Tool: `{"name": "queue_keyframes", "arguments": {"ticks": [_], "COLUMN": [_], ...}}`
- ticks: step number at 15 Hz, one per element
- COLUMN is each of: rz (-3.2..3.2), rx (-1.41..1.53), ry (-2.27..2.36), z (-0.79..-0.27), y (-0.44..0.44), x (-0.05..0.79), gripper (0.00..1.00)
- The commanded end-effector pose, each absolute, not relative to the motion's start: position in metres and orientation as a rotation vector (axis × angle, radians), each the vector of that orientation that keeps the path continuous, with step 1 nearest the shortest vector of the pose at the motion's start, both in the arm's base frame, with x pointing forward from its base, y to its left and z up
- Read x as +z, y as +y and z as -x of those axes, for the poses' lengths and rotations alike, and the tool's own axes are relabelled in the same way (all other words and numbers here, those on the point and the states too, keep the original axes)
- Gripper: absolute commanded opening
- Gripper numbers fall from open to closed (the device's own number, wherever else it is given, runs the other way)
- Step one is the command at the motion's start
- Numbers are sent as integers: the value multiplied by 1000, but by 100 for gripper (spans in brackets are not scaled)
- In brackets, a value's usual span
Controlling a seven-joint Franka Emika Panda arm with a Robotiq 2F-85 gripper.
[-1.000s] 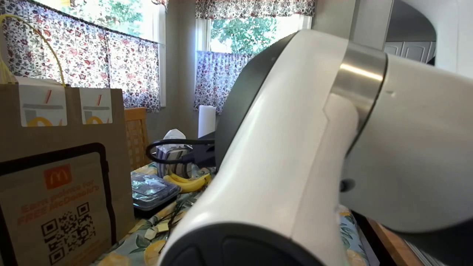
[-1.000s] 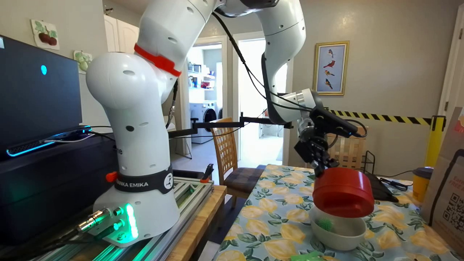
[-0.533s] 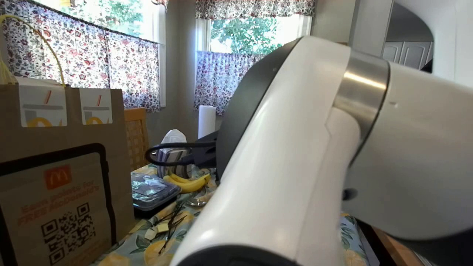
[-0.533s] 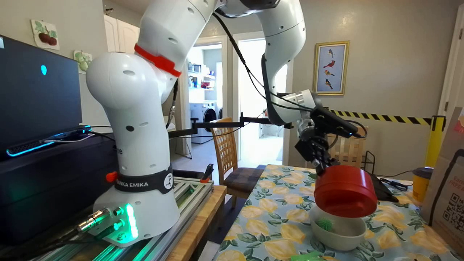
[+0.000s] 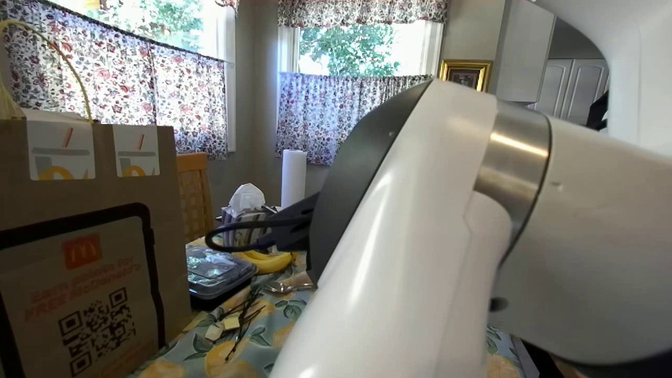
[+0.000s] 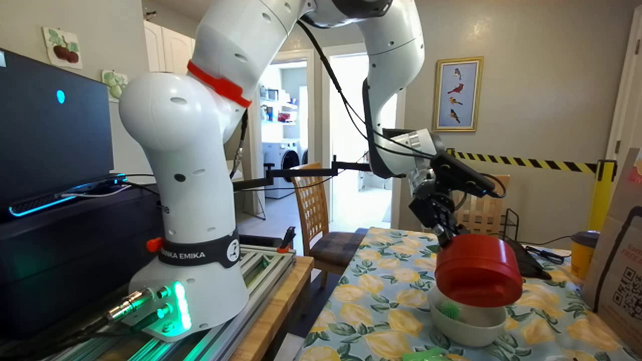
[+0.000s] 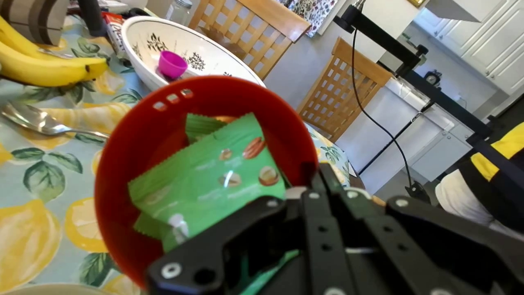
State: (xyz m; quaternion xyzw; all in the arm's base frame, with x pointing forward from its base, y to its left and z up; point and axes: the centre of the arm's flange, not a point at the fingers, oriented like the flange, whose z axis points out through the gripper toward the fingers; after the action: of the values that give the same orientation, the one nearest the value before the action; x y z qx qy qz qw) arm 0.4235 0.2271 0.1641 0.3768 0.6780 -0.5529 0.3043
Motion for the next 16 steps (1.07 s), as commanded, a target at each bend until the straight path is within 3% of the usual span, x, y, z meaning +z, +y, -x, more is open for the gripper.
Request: {"name": "queue_keyframes", "arguments": {"ticks": [1,16], "rz": [-931,-800], "rx": [-1500,-1562], "ry": [1792,1793], "z": [-436,-444], "y": [235,247], "x": [163,159], "gripper": [1,1]}}
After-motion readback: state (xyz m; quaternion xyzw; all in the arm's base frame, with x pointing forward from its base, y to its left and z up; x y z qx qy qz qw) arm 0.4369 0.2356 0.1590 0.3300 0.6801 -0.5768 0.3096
